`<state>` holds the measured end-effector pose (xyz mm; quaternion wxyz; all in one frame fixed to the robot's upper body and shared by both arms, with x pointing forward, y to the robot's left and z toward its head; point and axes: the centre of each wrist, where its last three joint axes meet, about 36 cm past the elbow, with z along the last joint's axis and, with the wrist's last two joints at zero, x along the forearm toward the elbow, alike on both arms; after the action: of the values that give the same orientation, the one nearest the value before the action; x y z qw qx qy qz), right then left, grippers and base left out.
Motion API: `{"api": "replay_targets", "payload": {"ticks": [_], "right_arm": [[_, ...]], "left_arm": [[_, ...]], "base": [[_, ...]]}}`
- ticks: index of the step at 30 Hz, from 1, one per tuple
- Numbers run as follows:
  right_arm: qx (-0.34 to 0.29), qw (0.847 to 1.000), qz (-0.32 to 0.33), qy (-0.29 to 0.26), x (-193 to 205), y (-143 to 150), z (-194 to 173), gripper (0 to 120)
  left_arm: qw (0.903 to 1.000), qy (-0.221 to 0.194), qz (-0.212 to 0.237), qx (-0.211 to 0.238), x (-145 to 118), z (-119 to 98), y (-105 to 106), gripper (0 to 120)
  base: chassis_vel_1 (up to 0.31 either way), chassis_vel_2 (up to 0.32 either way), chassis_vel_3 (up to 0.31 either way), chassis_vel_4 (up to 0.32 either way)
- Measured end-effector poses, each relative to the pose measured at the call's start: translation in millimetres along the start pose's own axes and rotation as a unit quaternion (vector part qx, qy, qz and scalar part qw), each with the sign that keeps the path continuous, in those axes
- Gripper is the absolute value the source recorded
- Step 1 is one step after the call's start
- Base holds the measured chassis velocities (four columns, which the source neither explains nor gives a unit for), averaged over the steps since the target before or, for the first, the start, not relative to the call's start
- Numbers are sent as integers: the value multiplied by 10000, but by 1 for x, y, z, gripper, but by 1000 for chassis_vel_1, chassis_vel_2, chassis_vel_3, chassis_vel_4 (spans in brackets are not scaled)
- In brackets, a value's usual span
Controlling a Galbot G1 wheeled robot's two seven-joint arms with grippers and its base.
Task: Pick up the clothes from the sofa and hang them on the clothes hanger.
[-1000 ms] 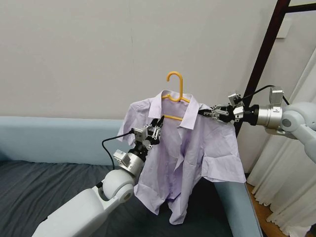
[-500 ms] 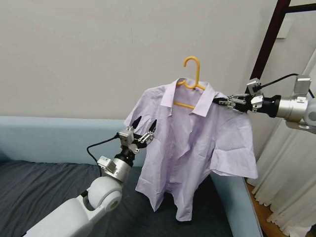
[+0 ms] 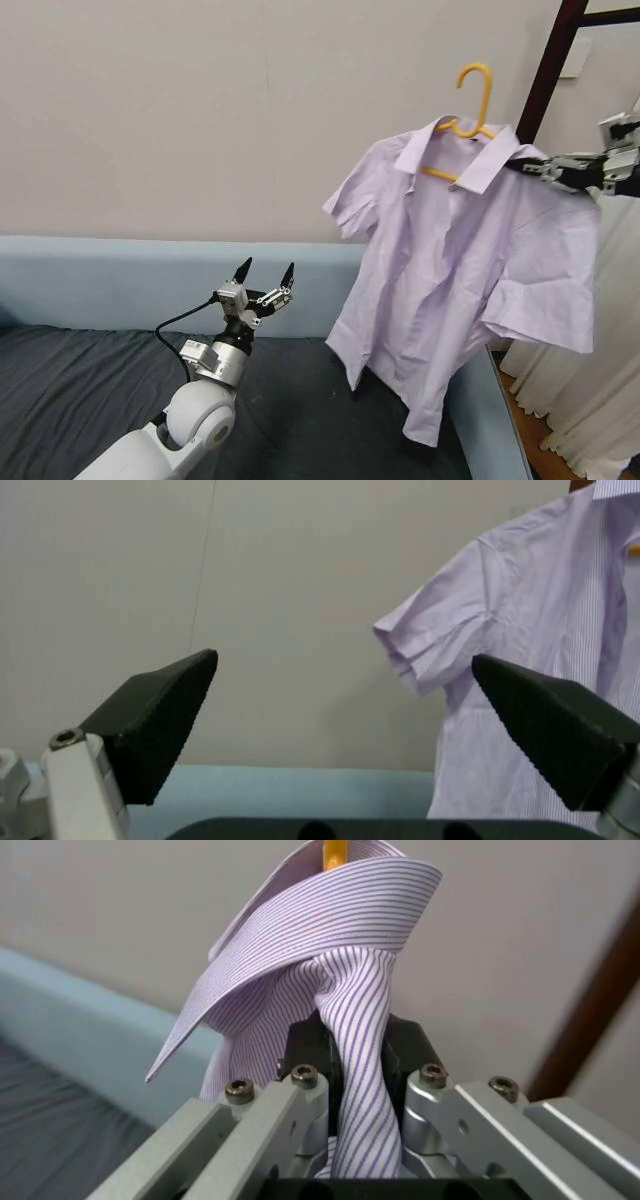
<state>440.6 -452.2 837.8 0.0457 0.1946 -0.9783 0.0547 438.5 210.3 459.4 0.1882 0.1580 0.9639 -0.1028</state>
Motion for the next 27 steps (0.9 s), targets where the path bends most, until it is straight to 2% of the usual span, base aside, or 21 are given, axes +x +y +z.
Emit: {"api": "replay_targets", "payload": {"ticks": [3, 4, 6, 7, 8, 16, 21, 27], "right_arm": [[28, 9934, 1144, 85, 0, 17, -5, 8], [28, 9934, 1144, 85, 0, 17, -5, 8], [92, 9873, 1583, 105, -4, 21, -5, 8], [243, 9773, 2101, 136, -9, 23, -2, 8], [287, 9726, 2300, 170, -11, 22, -1, 8], [213, 9548, 2959, 181, -12, -3, -2, 8], [442, 9391, 3403, 200, -18, -22, 0, 8], [438, 9327, 3575, 181, -29, -38, -1, 8]], "left_arm": [[10000, -21, -34, 15, 4, -2, -1, 100], [10000, -21, -34, 15, 4, -2, -1, 100], [10000, -28, -46, 19, 7, -3, -2, 100], [10000, -23, -70, 9, 12, -4, -1, 100], [10000, -22, -73, -4, 14, -4, 0, 100], [9998, -98, -109, -103, 15, -13, 9, 100], [9998, -163, -101, -98, 12, -18, 8, 100], [9998, -162, -120, -90, 13, -19, 8, 100]], "base": [[0, 0, 0, 0], [0, 0, 0, 0], [0, 0, 0, 0], [0, 0, 0, 0], [0, 0, 0, 0], [0, 0, 0, 0], [0, 0, 0, 0], [0, 0, 0, 0]]}}
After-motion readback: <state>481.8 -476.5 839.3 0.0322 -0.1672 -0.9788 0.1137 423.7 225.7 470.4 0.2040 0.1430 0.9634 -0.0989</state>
